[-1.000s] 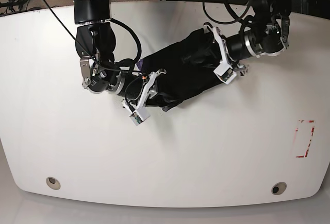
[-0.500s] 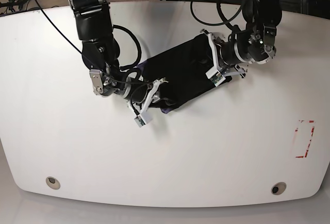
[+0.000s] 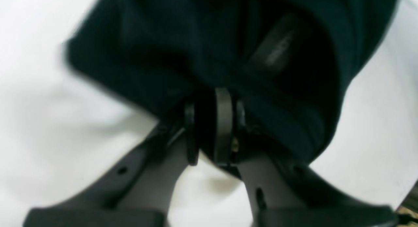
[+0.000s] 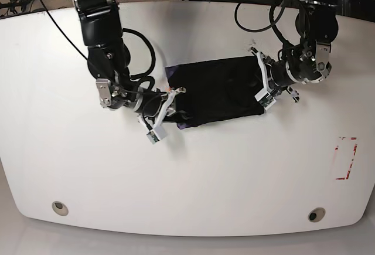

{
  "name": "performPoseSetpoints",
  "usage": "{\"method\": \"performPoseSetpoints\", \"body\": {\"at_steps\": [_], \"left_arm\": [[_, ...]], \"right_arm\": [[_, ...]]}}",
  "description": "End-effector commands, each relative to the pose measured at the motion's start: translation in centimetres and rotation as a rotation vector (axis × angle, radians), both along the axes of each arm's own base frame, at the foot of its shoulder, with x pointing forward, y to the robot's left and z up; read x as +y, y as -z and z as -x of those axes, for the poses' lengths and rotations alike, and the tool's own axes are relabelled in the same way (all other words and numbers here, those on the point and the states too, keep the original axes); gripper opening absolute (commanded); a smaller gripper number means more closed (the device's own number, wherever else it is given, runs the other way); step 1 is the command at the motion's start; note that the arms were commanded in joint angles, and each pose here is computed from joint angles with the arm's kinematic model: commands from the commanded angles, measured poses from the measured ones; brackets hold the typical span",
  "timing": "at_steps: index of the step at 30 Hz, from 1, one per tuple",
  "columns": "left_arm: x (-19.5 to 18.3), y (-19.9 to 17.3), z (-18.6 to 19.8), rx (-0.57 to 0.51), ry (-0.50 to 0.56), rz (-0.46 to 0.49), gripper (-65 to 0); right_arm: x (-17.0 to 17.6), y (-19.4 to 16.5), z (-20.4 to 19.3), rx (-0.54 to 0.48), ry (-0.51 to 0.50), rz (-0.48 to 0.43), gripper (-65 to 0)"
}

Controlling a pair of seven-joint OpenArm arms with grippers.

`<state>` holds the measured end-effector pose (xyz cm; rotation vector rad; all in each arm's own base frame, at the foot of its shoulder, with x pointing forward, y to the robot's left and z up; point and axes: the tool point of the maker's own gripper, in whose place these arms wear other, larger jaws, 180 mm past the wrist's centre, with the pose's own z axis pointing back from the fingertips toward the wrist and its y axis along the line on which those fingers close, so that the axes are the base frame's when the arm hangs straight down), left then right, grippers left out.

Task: Fold the T-shirt properly
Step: 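Press and square the folded bundle with both grippers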

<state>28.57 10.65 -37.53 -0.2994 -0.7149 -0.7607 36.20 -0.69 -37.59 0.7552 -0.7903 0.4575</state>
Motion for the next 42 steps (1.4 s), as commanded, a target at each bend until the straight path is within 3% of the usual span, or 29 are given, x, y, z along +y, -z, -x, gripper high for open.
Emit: {"method": "performPoseSetpoints", "body": {"at_steps": [1, 6, 9, 17, 21, 23, 29, 39, 42], "left_arm": [[-0.9, -3.0, -0.9, -0.096, 0.031, 0.035, -59.2], [-2.3, -5.7, -0.5, -0.180, 0.067, 0.046, -59.2], [-3.8, -6.3, 0.9, -0.190, 0.082, 0.080, -59.0], [-5.1, -4.2, 2.1, -0.112, 0.056, 0.131, -58.9], [-4.4, -1.4, 2.3, -0.028, 0.026, 0.128, -58.9], [-3.7, 0.3, 2.5, 0.024, 0.007, 0.122, -58.9], [-0.7, 2.0, -0.6, 0.048, -0.038, 0.094, -58.9], [3.5, -0.8, -4.3, -0.044, -0.045, -0.007, -58.9], [3.9, -1.8, -5.1, -0.073, -0.042, -0.021, -58.9]], "right_arm": [[-0.2, -3.7, -1.1, -0.091, -0.010, -0.034, -47.4], [0.8, -6.3, -0.9, -0.159, -0.055, -0.021, -47.2], [0.7, -6.0, -0.9, -0.166, -0.062, 0.020, -47.2], [1.6, -1.9, -2.5, -0.169, -0.070, 0.228, -47.2], [1.5, -0.5, -2.1, -0.193, -0.108, 0.265, -47.4], [1.3, -0.1, -1.7, -0.186, -0.120, 0.270, -47.6], [0.9, 1.5, 0.1, -0.152, -0.132, 0.290, -47.6], [1.9, 3.7, 6.1, -0.098, -0.157, 0.257, -47.6], [3.8, 3.9, 8.5, -0.094, -0.218, 0.246, -47.6]]}}
